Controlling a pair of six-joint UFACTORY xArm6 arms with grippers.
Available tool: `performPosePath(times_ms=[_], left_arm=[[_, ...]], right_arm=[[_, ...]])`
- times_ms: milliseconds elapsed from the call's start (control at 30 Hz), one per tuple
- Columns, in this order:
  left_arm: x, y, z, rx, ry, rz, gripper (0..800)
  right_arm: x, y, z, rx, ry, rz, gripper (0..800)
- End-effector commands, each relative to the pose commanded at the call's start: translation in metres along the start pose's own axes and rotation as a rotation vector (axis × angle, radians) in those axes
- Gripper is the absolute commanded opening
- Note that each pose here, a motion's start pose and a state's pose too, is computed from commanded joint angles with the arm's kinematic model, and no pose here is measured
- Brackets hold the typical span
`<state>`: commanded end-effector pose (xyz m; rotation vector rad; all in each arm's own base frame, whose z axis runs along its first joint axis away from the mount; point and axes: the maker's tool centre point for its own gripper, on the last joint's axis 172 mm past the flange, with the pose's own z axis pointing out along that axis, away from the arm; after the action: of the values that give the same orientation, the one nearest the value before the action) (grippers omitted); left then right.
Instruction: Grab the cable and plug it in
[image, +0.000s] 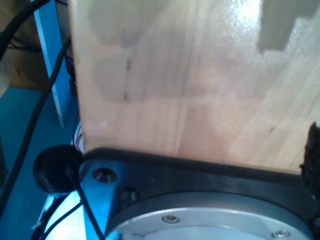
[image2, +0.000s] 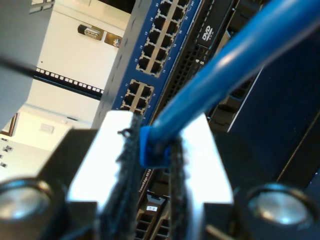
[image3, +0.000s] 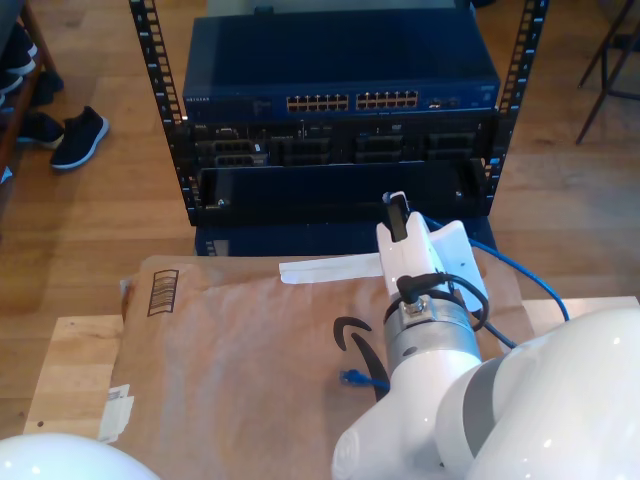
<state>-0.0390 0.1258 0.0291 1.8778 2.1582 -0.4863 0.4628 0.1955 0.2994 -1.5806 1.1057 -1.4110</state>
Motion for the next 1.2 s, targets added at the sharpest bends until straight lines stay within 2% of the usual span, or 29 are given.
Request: performPosePath(times_ms=[100,267,467,633,733,800,967,1067,1200], left_arm=[[0.000,0.000,0.000,0.001,0.000,0.001,799],[0.000,0.000,0.000,0.001,0.000,0.001,799],[0.000,0.000,0.000,0.001,0.000,0.001,799],[0.000,0.000,0.000,0.001,0.000,0.001,799],[0.000,0.000,0.000,0.001,0.000,0.001,799],[0.000,0.000,0.000,0.001,0.000,0.001,799],[0.000,0.000,0.000,0.001,0.000,0.001,799],[0.000,0.000,0.000,0.001,0.000,0.001,799],[0.000,0.000,0.000,0.001,0.000,0.001,799]], right_arm=[[-0.005,-0.019,0.006,0.041,-0.048,-0.001,0],[0.018,-0.031,0.031,0.058,-0.031,0.064,3],[0.022,-0.014,0.047,-0.004,-0.040,0.154,13],[0.020,0.006,0.068,-0.041,-0.012,0.277,0],[0.027,0.013,0.077,-0.053,0.012,0.394,0],[0.025,0.014,0.080,-0.055,0.014,0.432,0],[0.014,0.019,0.101,-0.054,0.028,0.443,0],[0.015,0.018,0.116,-0.043,0.048,0.510,0],[0.008,0.020,0.128,-0.040,0.052,0.522,0]])
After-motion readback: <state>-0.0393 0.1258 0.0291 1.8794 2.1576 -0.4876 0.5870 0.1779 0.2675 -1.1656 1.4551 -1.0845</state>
